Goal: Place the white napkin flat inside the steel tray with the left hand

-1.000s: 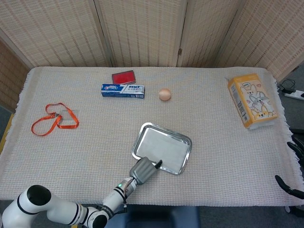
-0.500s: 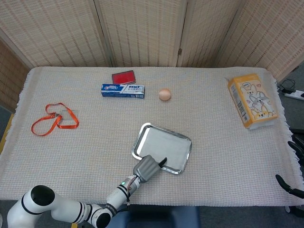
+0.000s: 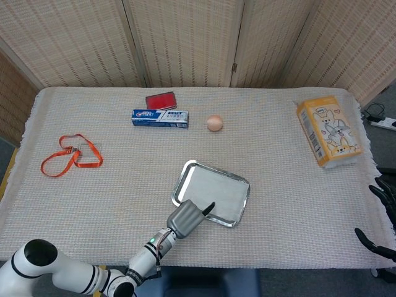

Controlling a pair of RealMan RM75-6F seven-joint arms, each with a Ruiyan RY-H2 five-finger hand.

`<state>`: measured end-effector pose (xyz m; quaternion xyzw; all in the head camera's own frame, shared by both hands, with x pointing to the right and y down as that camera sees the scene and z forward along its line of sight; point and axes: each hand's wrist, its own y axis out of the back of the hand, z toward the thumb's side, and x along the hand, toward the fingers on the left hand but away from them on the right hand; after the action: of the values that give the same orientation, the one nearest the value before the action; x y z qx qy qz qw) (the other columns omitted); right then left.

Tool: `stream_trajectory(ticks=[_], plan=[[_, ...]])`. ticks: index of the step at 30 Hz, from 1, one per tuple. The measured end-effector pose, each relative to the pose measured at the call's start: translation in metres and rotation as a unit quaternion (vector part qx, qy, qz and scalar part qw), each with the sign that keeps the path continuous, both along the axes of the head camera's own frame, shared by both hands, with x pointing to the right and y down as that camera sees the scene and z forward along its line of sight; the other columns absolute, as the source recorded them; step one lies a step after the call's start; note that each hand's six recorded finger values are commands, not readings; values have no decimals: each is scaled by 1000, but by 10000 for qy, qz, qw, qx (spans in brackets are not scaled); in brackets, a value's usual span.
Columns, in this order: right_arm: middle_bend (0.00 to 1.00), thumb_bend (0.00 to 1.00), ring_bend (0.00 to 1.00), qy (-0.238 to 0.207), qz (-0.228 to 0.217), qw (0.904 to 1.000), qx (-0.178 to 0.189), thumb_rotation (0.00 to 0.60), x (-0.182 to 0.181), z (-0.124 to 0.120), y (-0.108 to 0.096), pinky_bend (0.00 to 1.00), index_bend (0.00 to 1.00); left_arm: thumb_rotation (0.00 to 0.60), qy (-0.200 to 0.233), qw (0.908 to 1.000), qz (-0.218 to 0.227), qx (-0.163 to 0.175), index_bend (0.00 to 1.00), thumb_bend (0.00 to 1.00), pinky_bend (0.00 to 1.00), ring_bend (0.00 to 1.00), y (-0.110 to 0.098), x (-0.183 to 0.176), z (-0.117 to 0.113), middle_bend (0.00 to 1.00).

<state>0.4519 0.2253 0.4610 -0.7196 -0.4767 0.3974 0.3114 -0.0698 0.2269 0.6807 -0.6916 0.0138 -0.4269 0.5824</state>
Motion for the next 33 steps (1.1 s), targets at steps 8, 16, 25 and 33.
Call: stream_trajectory(ticks=[8, 16, 25, 33], plan=[[0, 376, 0, 68, -67, 9999, -48, 600, -5, 5, 0, 0, 0, 600, 465, 9979, -282, 347, 78, 589, 904, 736, -12, -28, -43, 917], [0, 376, 0, 241, -164, 9995, -119, 600, -13, 15, 1, 0, 0, 600, 872, 9828, -1583, 385, 82, 330, 293, 214, -8, -127, -80, 339], [0, 376, 0, 610, -204, 9978, -174, 600, -21, 32, -1, 0, 0, 600, 864, 9404, -3249, 518, 71, 257, 71, 39, 24, -263, -112, 156], [0, 376, 0, 979, -255, 9946, -247, 600, -31, 50, 0, 0, 0, 600, 851, 9061, -4109, 544, 43, 224, 17, 0, 40, -335, -125, 113]])
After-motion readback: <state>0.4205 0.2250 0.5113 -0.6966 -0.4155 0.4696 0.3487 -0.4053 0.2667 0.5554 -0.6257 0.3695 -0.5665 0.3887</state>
